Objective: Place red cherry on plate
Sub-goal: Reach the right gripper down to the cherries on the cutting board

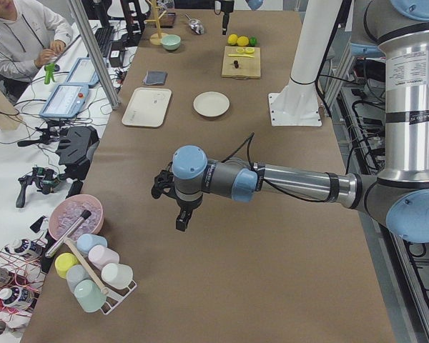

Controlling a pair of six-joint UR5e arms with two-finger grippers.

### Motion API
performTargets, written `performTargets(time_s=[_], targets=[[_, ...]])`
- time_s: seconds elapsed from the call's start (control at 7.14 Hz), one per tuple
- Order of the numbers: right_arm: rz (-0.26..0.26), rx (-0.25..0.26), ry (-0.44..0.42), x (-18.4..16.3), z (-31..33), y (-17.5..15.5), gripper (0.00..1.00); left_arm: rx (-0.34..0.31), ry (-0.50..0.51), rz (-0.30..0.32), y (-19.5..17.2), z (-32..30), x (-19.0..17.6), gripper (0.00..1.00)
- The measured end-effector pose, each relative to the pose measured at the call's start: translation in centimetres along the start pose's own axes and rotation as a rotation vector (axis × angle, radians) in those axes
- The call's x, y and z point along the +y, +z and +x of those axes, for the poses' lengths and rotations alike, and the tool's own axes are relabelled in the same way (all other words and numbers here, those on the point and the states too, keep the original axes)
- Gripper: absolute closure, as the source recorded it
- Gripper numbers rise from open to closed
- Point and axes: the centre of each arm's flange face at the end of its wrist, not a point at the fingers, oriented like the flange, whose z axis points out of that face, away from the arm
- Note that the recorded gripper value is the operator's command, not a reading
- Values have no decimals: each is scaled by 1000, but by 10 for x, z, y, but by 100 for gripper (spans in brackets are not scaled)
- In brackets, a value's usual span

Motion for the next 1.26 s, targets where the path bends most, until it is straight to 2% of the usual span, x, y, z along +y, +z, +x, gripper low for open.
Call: performTargets(time_s=[0.56, 1.26], targets=[[56, 43, 9, 63, -28, 78, 1, -1, 8, 6, -3, 3, -1, 2], [121, 62, -22, 101, -51, 116, 1, 0, 3, -1, 0, 1, 5, 2]])
